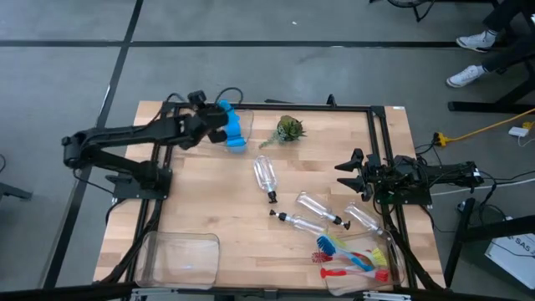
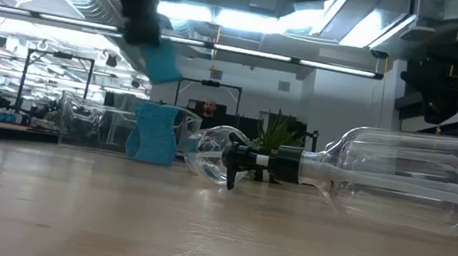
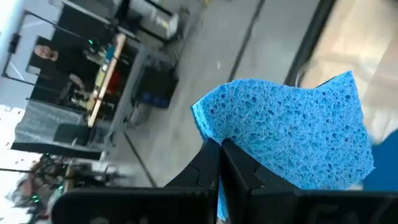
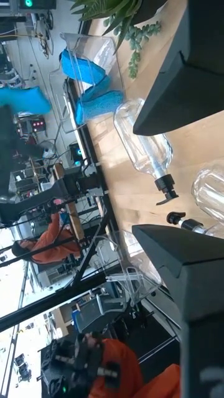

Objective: Pick & Place Kitchen Sink Supplies
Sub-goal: Put the blue sponge into the top transparent bin, then move the bottom left transparent bin to the middle left of the table

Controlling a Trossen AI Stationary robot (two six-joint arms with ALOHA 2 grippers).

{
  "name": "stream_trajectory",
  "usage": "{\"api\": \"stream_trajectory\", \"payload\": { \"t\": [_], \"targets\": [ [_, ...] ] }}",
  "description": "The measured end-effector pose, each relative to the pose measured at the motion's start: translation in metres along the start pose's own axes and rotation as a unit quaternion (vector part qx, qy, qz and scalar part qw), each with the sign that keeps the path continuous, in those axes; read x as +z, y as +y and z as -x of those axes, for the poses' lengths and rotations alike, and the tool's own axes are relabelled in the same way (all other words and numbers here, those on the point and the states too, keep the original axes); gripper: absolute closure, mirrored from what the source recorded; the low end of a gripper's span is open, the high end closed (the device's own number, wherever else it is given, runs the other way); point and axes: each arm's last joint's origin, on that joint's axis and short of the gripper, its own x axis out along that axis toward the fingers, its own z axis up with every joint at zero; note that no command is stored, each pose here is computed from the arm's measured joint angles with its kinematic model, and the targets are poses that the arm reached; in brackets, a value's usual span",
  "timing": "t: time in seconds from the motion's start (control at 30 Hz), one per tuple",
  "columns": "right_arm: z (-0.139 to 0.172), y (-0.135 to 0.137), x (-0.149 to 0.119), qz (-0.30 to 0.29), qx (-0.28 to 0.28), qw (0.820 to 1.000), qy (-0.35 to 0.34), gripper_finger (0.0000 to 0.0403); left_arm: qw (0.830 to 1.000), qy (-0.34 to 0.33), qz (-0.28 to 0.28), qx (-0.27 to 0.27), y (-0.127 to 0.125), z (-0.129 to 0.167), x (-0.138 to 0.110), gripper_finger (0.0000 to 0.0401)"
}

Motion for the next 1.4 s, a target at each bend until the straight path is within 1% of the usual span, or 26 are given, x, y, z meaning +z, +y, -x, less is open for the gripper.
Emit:
{"api": "stream_trajectory", "payload": {
  "t": [0.1,0.2,0.27,0.33,0.4,0.57,0.73,0.83,0.93,1.17,1.27,1.4],
  "targets": [
    [0.000,0.000,0.000,0.000,0.000,1.000,0.000,0.0158,0.998,0.043,-0.043,-0.011,-0.011,-0.026,-0.001,0.0398],
    [0.000,0.000,0.000,0.000,0.000,1.000,0.000,0.0158,0.995,0.073,-0.068,-0.023,-0.024,-0.048,-0.002,0.0398],
    [0.000,0.000,0.000,0.000,0.000,1.000,0.000,0.0158,0.994,0.077,-0.070,-0.033,-0.031,-0.058,-0.001,0.0398],
    [0.000,0.000,0.000,0.000,0.000,1.000,0.000,0.0158,0.995,0.069,-0.064,-0.041,-0.037,-0.066,0.002,0.0398],
    [0.000,0.000,0.000,0.000,0.000,1.000,0.000,0.0158,0.994,0.061,-0.071,-0.047,-0.043,-0.073,0.005,0.0398],
    [0.000,0.000,0.000,0.000,0.000,1.000,0.000,0.0158,0.988,0.067,-0.122,-0.063,-0.056,-0.082,0.005,0.0398],
    [0.000,0.000,0.000,0.000,0.000,1.000,0.000,0.0158,0.987,0.067,-0.131,-0.065,-0.060,-0.081,0.006,0.0397],
    [0.000,0.000,0.000,0.000,0.000,1.000,0.000,0.0158,0.986,0.073,-0.135,-0.067,-0.058,-0.078,0.004,0.0386],
    [0.000,0.000,0.000,0.000,0.000,1.000,0.000,0.0158,0.986,0.081,-0.126,-0.072,-0.059,-0.076,0.002,0.0361],
    [0.000,0.000,0.000,0.000,0.000,1.000,0.000,0.0158,0.991,0.083,-0.077,-0.074,-0.053,-0.065,0.000,0.0291],
    [0.000,0.000,0.000,0.000,0.000,1.000,0.000,0.0158,0.994,0.059,-0.043,-0.086,-0.043,-0.052,0.002,0.0270],
    [0.000,0.000,0.000,0.000,0.000,1.000,0.000,0.0158,0.992,0.000,0.015,-0.123,-0.024,-0.030,0.004,0.0257]
  ]
}}
